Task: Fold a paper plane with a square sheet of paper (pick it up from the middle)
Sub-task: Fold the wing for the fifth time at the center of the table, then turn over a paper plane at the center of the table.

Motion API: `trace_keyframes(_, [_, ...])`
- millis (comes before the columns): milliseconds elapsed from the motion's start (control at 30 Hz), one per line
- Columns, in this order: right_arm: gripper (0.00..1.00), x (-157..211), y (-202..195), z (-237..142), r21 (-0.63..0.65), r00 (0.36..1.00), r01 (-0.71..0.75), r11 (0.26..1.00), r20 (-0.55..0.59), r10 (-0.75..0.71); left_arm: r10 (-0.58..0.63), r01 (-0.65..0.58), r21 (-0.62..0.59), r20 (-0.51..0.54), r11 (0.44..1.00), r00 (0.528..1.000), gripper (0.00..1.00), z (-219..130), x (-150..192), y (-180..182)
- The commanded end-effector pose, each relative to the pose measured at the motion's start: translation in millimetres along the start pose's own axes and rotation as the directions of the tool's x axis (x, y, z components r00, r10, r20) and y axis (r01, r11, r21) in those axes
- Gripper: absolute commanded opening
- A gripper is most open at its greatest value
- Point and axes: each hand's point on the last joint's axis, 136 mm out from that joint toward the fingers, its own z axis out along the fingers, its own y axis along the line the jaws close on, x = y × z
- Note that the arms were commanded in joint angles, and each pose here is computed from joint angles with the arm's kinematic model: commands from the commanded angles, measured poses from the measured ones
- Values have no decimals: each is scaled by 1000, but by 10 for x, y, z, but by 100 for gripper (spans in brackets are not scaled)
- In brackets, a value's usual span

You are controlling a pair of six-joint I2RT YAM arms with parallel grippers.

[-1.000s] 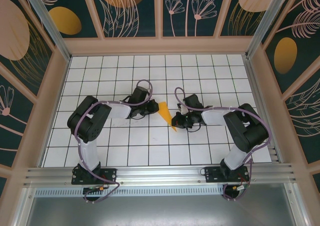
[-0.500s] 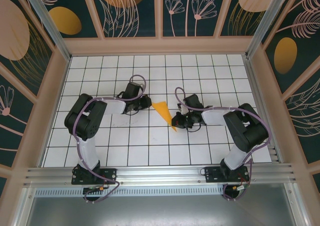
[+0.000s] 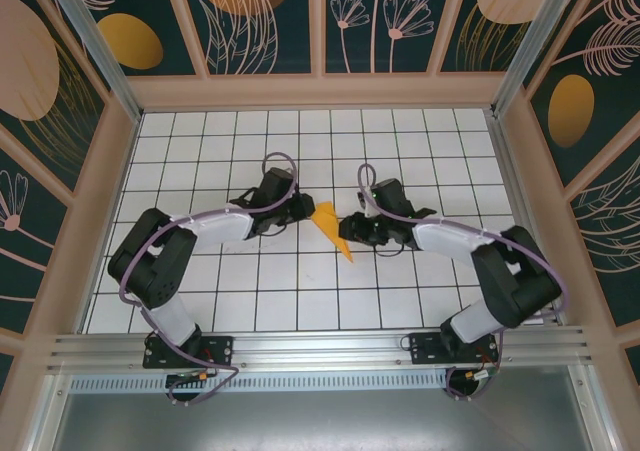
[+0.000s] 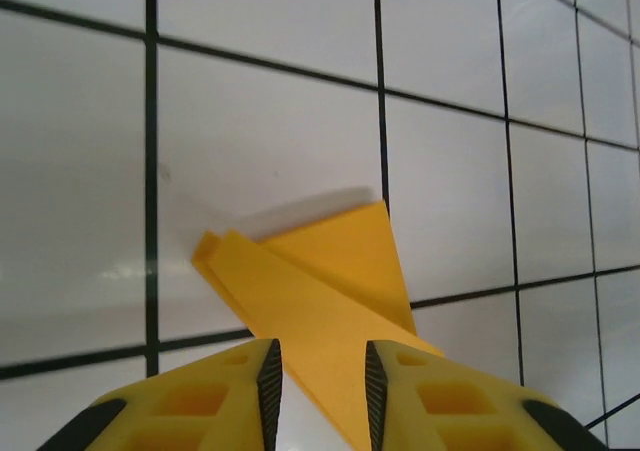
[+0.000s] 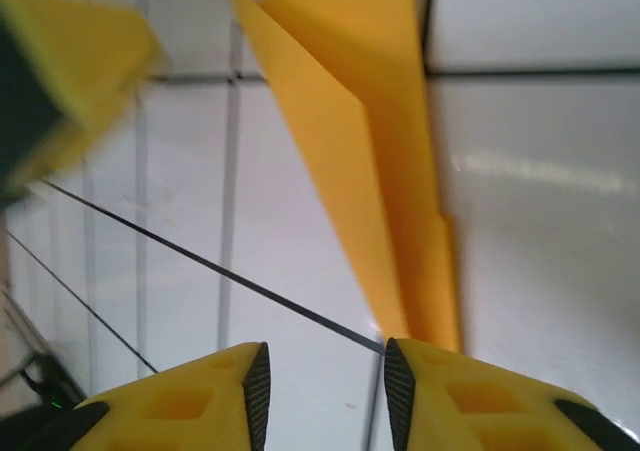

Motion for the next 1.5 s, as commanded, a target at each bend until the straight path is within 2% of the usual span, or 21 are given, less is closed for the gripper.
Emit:
trace_keyframes(0, [51, -307, 13, -257, 88, 986, 49, 995, 152, -62, -49, 51, -98, 24, 994, 999, 39, -76, 45, 68])
trace_keyframes(100, [59, -458, -309, -439, 186, 970, 2, 983, 240, -47, -57, 56, -142, 3, 988, 998, 46, -34, 175, 50])
trace_keyframes(300, [70, -593, -702, -632, 251, 937, -80, 965, 350, -13, -40, 34, -240, -22, 970, 999, 58, 130, 297, -86])
trace_keyframes(433, [77, -610, -898, -649, 268, 925, -117, 956, 380, 7, -23, 9, -307, -44, 952, 999, 64, 241, 358, -140])
trace_keyframes(600, [82, -580, -1047, -646, 272, 923, -143, 952, 385, 29, -1, -25, -394, -63, 919, 998, 66, 368, 367, -151])
trace_keyframes(767, [82, -542, -1083, -640, 261, 922, -153, 953, 385, 43, 2, -33, -463, -66, 886, 998, 65, 365, 334, -132])
trace_keyframes(1067, [82, -534, -1071, -633, 246, 922, -155, 957, 384, 50, -5, -42, -491, -94, 870, 996, 60, 256, 420, -140])
trace_keyframes(1300, [82, -511, -1076, -622, 242, 923, -158, 957, 380, 56, -38, 11, -476, -46, 880, 998, 52, 113, 389, -170])
trace_keyframes(1467, [82, -497, -1088, -617, 244, 924, -160, 956, 378, 58, -67, 45, -457, -32, 888, 997, 40, 113, 412, -162])
